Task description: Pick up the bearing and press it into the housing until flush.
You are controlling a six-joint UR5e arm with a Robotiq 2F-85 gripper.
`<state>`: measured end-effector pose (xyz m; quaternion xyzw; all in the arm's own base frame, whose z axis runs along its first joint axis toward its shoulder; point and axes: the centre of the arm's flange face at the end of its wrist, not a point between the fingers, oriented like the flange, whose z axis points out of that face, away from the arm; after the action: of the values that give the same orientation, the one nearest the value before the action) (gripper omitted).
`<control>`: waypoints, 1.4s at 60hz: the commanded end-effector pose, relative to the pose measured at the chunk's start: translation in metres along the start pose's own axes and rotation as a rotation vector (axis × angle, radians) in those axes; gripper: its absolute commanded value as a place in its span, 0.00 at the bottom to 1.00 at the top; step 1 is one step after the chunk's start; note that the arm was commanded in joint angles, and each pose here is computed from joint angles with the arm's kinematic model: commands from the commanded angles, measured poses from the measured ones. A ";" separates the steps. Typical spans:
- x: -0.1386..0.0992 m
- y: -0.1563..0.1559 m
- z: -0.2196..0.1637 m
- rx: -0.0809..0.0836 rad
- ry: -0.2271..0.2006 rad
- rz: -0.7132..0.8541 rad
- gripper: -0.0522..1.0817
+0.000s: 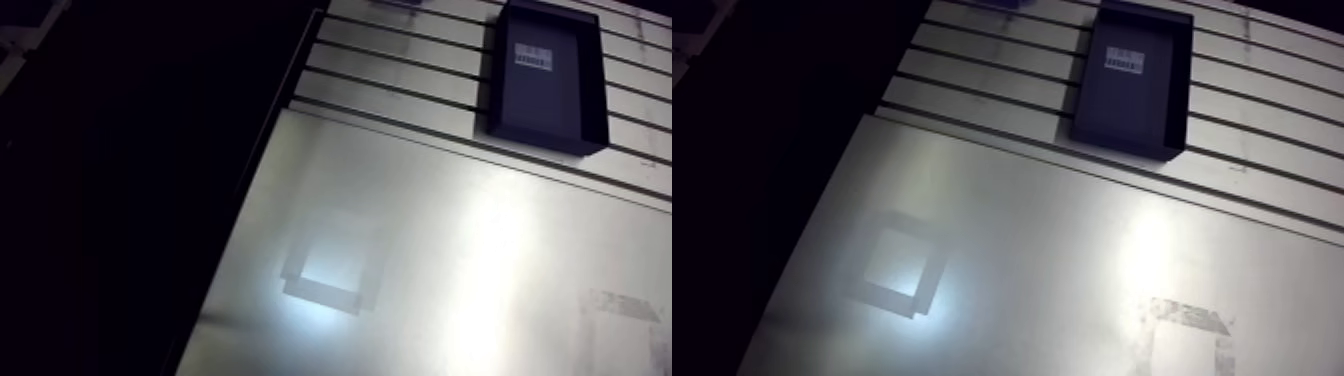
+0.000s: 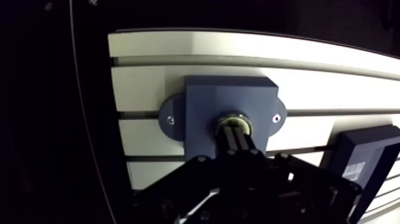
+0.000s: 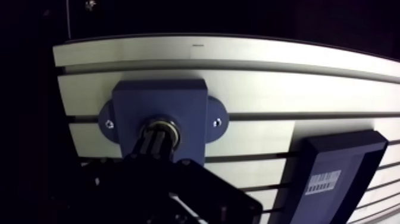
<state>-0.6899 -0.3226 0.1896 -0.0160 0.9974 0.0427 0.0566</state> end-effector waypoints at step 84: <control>-0.002 -0.001 0.006 -0.003 -0.010 -0.005 1.00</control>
<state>-0.6881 -0.3228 0.1856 -0.0182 0.9970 0.0441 0.0602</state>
